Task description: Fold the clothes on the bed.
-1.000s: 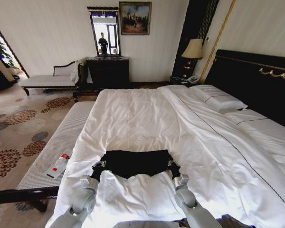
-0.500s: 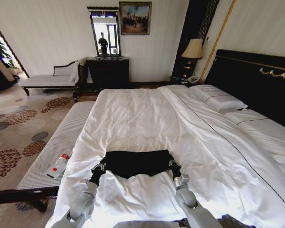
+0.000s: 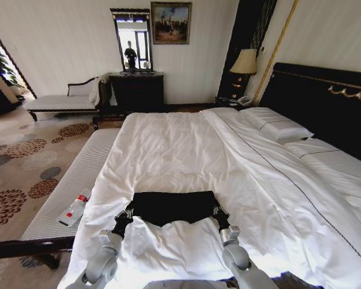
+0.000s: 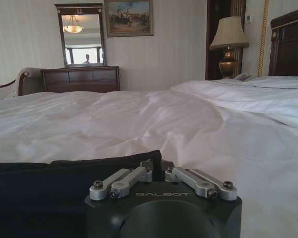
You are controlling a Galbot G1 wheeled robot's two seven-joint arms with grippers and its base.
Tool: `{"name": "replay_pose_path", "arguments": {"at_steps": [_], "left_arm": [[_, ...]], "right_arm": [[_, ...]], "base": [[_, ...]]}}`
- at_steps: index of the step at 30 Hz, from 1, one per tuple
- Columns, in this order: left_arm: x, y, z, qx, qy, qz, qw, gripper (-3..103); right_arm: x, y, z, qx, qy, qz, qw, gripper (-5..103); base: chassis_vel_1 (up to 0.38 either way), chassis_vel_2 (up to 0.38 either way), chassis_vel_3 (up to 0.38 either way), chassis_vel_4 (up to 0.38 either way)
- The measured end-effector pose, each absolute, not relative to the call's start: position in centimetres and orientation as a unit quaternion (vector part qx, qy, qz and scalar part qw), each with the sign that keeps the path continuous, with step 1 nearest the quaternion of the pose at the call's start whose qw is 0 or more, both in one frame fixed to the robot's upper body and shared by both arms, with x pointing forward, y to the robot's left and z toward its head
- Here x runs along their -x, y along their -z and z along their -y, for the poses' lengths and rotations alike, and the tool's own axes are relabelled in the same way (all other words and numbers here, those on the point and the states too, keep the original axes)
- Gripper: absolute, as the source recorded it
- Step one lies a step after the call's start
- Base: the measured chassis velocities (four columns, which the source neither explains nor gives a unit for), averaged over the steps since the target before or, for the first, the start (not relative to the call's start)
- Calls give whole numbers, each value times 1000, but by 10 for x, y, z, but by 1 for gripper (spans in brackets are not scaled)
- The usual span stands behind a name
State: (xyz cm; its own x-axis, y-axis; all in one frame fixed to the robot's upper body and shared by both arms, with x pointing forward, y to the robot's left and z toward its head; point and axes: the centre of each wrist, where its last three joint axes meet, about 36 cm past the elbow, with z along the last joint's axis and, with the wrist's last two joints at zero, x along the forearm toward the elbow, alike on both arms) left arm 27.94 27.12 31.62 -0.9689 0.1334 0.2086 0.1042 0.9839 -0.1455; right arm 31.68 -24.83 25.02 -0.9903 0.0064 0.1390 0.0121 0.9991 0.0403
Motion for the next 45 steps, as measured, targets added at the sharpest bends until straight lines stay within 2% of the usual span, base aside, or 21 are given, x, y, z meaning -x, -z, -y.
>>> {"name": "replay_pose_path", "arguments": {"at_steps": [1, 3, 7, 8, 10, 13, 14, 15, 16, 18, 19, 21, 22, 24, 25, 28, 31, 32, 34, 35, 45], "left_arm": [[-275, -316, -271, 64, -62, 990, 113, 1], [-273, -315, -271, 65, -61, 989, 115, 1], [-261, -312, -279, 58, -53, 989, 128, 1], [-260, -311, -283, 51, -50, 989, 132, 6], [-260, -310, -287, 45, -49, 989, 133, 6], [-267, -314, -301, 21, -55, 990, 129, 22], [-267, -314, -301, 21, -55, 990, 129, 22], [-271, -316, -305, 13, -57, 990, 126, 27], [-273, -317, -307, 9, -58, 991, 124, 27], [-281, -325, -312, 0, -60, 992, 114, 38], [-281, -325, -312, 0, -60, 992, 114, 38], [-284, -333, -309, 4, -60, 992, 107, 48], [-284, -335, -308, 5, -60, 993, 106, 48], [-279, -341, -299, 15, -57, 993, 104, 59], [-279, -341, -299, 15, -57, 993, 104, 59], [-273, -342, -291, 25, -47, 993, 104, 70], [-262, -343, -284, 37, -33, 993, 106, 86], [-262, -343, -284, 37, -33, 993, 106, 86], [-251, -345, -280, 46, -29, 992, 110, 92], [-242, -347, -281, 48, -25, 992, 111, 98], [-190, -350, -297, 11, 1, 994, 111, 100]], "right_arm": [[-311, -251, 248, 2, 19, 997, 71, 16], [-309, -252, 248, 1, 19, 997, 71, 16], [-292, -259, 251, 2, 15, 998, 69, 32], [-287, -263, 254, 8, 14, 998, 65, 37], [-286, -268, 258, 13, 13, 998, 60, 42], [-289, -290, 270, 26, 16, 999, 43, 59], [-289, -290, 270, 26, 16, 999, 43, 59], [-294, -298, 275, 27, 13, 999, 37, 59], [-298, -303, 278, 27, 11, 999, 32, 64], [-321, -322, 292, 16, -13, 1000, 9, 75], [-321, -322, 292, 16, -13, 1000, 9, 75], [-342, -327, 301, -1, -40, 999, -2, 81], [-350, -326, 305, -10, -53, 999, -2, 85], [-374, -315, 313, -44, -88, 995, 2, 95], [-374, -315, 313, -44, -88, 995, 2, 95], [-391, -306, 307, -71, -95, 993, 9, 99], [-406, -280, 295, -100, -118, 988, 22, 100], [-406, -280, 295, -100, -118, 988, 22, 100], [-410, -261, 298, -123, -157, 980, 16, 100], [-406, -251, 302, -139, -180, 974, 13, 100], [-324, -215, 321, -171, -220, 960, 26, 100]], "base": [[0, 0, 0, 0], [0, 0, 0, 0], [0, 0, 0, 0], [0, 0, 0, 0], [0, 0, 0, 0], [0, 0, 0, 0], [0, 0, 0, 0], [0, 0, 0, 0], [0, 0, 0, 0], [0, 0, 0, 0], [0, 0, 0, 0], [0, 0, 0, 0], [0, 0, 0, 0], [0, 0, 0, 0], [0, 0, 0, 0], [0, 0, 0, 0], [0, 0, 0, 0], [0, 0, 0, 0], [0, 0, 0, 0], [0, 0, 0, 0], [0, 0, 0, 0]]}}
